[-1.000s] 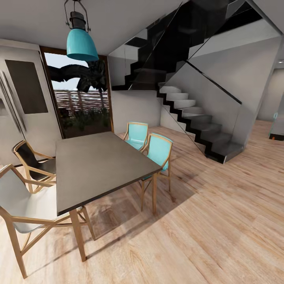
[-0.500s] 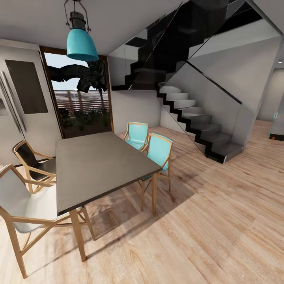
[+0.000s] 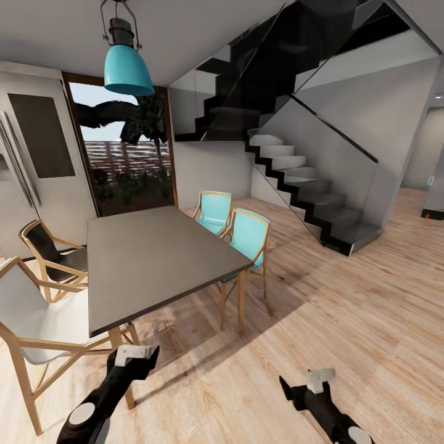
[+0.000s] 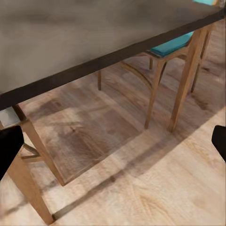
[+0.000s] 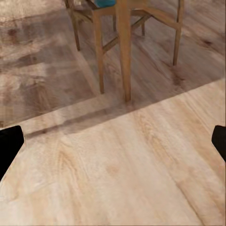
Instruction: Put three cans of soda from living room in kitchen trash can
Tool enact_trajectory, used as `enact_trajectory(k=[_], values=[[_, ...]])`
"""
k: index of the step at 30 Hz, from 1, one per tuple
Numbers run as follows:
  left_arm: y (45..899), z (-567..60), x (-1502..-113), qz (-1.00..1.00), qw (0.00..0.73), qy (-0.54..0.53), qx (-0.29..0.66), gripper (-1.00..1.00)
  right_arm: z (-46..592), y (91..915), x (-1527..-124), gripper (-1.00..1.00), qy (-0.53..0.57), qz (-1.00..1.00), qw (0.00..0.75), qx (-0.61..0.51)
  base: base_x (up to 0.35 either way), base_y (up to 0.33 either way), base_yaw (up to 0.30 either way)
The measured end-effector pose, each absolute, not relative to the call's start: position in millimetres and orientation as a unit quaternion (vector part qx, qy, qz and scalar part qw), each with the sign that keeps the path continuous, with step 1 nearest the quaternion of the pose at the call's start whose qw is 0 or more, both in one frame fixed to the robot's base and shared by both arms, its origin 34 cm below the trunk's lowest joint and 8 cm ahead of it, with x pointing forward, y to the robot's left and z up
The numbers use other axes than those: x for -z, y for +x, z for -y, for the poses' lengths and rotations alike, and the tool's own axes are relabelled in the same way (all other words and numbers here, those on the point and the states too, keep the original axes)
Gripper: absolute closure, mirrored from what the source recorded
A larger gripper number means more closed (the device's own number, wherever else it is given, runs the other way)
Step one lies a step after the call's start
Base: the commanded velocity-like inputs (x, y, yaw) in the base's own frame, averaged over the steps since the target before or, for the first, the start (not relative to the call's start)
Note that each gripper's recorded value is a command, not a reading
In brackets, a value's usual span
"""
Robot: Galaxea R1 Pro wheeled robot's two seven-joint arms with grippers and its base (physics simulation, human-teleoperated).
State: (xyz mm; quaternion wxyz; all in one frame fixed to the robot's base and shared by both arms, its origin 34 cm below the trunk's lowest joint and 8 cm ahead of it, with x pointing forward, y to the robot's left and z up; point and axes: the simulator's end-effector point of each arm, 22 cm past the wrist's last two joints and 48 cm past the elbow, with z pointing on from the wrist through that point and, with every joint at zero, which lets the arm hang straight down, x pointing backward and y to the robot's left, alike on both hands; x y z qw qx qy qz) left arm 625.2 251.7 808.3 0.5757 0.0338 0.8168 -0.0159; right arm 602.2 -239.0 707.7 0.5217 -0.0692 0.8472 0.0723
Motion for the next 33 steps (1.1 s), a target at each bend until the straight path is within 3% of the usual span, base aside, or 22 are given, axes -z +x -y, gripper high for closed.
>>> enact_trajectory(k=[8, 15, 21, 33], values=[[582.2, -237.9, -838.5, -0.765, 0.641, 0.058, 0.035, -1.00, 232.3, 606.2, -807.8, -1.00, -0.097, -0.799, 0.588, -0.086, 0.000, 0.000, 0.000], [544.0, -234.8, -830.0, -0.748, 0.659, 0.065, 0.038, -1.00, 315.8, 552.8, -833.9, -1.00, -0.097, -0.765, 0.632, -0.073, 0.000, 0.000, 0.000], [534.3, -235.4, -808.3, -0.759, 0.647, 0.065, 0.037, -1.00, 341.5, 532.6, -809.3, -1.00, -0.078, -0.774, 0.624, -0.071, 0.000, 0.000, 0.000], [521.3, -236.9, -765.7, -0.788, 0.612, 0.061, 0.038, -1.00, 331.0, 529.1, -802.2, -1.00, -0.062, -0.774, 0.624, -0.084, 0.000, 0.000, -0.058]])
